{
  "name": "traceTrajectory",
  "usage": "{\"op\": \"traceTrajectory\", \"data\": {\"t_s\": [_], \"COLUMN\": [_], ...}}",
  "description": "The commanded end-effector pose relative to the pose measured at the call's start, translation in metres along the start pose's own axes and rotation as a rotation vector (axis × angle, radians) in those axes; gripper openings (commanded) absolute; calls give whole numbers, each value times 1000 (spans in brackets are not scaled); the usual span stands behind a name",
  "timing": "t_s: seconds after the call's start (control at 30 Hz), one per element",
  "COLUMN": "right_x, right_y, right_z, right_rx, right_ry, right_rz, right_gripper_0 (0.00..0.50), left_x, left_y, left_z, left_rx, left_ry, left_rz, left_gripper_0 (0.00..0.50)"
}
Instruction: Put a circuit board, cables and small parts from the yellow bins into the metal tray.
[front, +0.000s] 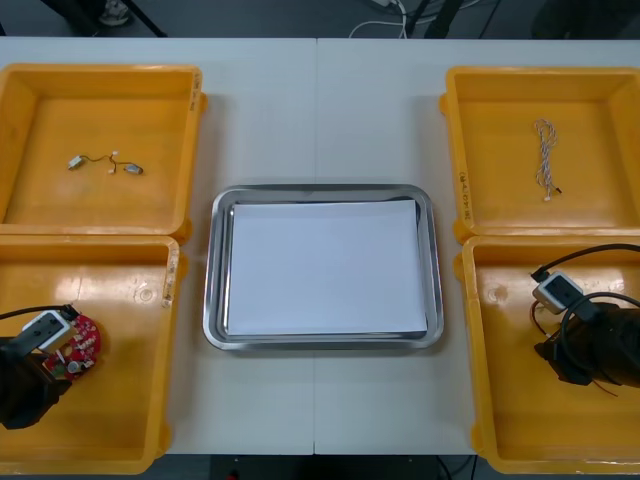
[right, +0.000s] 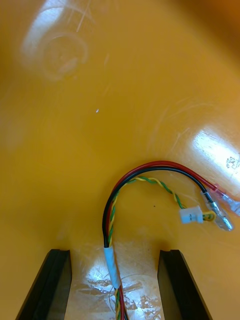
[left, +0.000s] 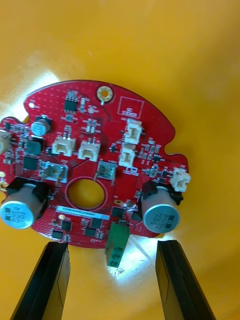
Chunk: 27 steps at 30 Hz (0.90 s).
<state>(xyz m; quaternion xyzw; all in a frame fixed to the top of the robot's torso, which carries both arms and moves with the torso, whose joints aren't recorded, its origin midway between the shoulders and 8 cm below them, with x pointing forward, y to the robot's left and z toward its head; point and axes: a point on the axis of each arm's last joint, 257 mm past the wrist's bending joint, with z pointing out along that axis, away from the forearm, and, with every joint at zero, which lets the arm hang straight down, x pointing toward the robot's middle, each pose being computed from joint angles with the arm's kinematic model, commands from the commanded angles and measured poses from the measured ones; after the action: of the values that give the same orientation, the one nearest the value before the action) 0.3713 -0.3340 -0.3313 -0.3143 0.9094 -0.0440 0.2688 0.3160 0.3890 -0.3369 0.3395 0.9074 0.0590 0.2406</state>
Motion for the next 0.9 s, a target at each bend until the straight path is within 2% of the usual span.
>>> {"op": "traceTrajectory", "data": {"t_s": [0.03,0.2,0.23,0.27,0.3,0.33,0.4,0.43,0.47,0.5,0.57,0.63,0.9], "right_x": [-1,4,5,6,6,8,10,12,11,11,8,2,-13], "right_y": [-9,-9,-10,-10,-10,-10,-12,-12,-12,-13,-13,-15,-23], "right_z": [-2,2,2,3,3,4,6,7,7,7,7,7,1], "right_rx": [24,21,22,22,20,19,19,18,17,20,21,27,46], "right_ry": [8,16,17,21,19,23,25,26,21,19,7,-10,-40], "right_rz": [-54,-47,-46,-43,-41,-35,-25,-16,-13,-12,-12,-14,-37], "right_gripper_0": [500,400,357,291,249,152,11,0,0,0,0,0,0], "left_x": [13,13,14,14,15,17,16,15,15,16,14,12,8], "left_y": [0,1,2,2,2,3,4,5,5,6,6,6,7], "left_z": [0,0,1,2,2,3,4,4,4,4,4,4,4], "left_rx": [-2,-4,-4,-3,-4,-2,-4,-5,-6,-7,-7,-8,-7], "left_ry": [32,35,36,37,39,42,41,39,40,41,37,34,26], "left_rz": [144,147,145,141,143,139,139,139,141,142,143,143,141], "left_gripper_0": [500,500,500,500,500,500,494,446,360,308,87,4,1]}}
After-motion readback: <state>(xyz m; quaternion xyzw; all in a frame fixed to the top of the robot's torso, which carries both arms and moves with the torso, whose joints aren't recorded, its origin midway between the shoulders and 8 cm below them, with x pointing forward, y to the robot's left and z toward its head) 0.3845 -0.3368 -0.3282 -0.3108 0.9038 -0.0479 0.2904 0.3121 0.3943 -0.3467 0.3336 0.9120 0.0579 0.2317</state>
